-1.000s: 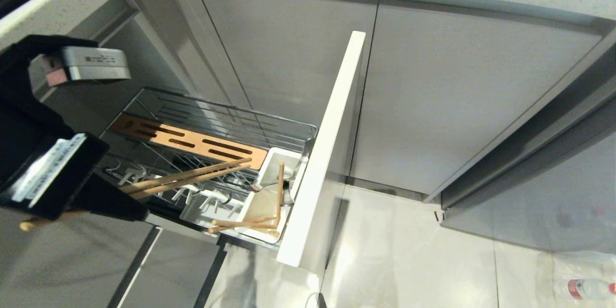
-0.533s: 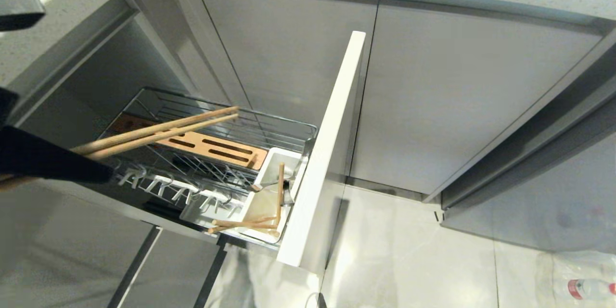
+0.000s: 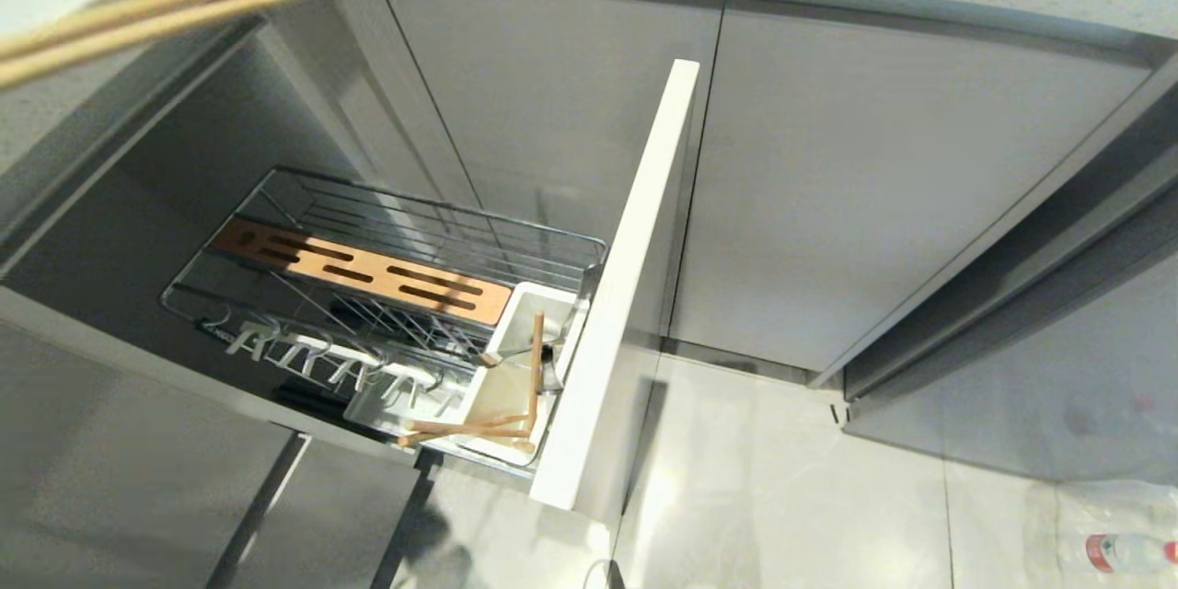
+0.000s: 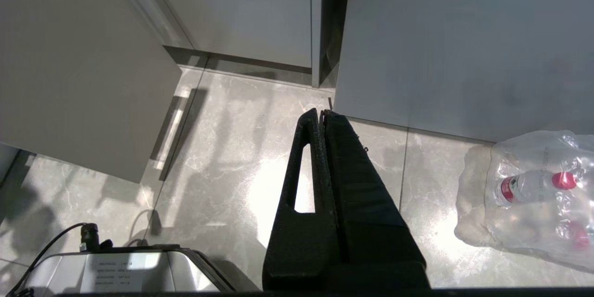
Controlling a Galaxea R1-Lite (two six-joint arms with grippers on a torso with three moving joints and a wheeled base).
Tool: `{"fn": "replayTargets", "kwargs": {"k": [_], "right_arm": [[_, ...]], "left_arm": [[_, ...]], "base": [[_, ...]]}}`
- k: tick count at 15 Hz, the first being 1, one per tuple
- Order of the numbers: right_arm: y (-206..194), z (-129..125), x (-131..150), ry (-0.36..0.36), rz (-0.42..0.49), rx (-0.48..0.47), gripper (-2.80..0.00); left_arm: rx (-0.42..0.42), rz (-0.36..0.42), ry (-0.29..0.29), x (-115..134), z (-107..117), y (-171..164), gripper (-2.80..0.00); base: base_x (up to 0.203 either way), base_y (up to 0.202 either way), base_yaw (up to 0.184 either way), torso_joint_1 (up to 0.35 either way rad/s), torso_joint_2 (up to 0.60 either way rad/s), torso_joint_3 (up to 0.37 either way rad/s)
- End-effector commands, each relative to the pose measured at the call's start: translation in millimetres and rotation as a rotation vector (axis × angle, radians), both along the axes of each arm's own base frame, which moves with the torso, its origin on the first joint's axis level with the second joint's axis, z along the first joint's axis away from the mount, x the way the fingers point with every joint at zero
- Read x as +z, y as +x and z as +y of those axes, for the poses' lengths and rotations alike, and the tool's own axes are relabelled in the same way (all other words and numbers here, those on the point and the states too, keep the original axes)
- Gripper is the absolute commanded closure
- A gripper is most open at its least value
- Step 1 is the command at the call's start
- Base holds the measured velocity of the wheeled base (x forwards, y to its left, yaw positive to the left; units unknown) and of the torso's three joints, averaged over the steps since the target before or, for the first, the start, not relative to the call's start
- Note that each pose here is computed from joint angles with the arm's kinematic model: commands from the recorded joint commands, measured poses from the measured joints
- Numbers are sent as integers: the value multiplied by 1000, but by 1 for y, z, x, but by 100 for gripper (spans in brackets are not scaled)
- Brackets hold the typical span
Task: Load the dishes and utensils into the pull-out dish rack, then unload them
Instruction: Take the chopsticks out of the cupboard
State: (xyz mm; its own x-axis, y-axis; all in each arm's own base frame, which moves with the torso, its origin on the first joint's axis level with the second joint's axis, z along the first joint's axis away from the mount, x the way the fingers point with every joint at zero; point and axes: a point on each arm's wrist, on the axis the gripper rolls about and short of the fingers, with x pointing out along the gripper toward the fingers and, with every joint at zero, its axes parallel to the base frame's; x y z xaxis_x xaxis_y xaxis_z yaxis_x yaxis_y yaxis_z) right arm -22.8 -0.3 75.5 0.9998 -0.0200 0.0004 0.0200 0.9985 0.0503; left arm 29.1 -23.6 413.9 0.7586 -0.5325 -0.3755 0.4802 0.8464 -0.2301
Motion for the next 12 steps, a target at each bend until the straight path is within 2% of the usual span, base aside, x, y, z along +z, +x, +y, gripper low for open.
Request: {"fn": "replayTargets", "kwargs": {"k": [1, 5, 8, 9, 12], "right_arm": [[0, 0, 0, 0, 3, 0, 0], [0, 0, -1, 0, 3, 0, 0], [0, 0, -1, 0, 3, 0, 0], [0, 0, -1, 0, 3, 0, 0], [0, 0, -1, 0, 3, 0, 0]], "left_arm": [[16, -75, -70, 5, 19, -20, 0], [114, -191, -181, 16, 30, -36, 0], [196, -238, -215, 19, 30, -44, 0], [238, -250, -216, 20, 29, -46, 0], [466, -299, -201, 21, 22, -53, 0]], "base": [[0, 0, 0, 0, 0, 0], [0, 0, 0, 0, 0, 0], [0, 0, 0, 0, 0, 0], [0, 0, 0, 0, 0, 0], [0, 0, 0, 0, 0, 0]]}}
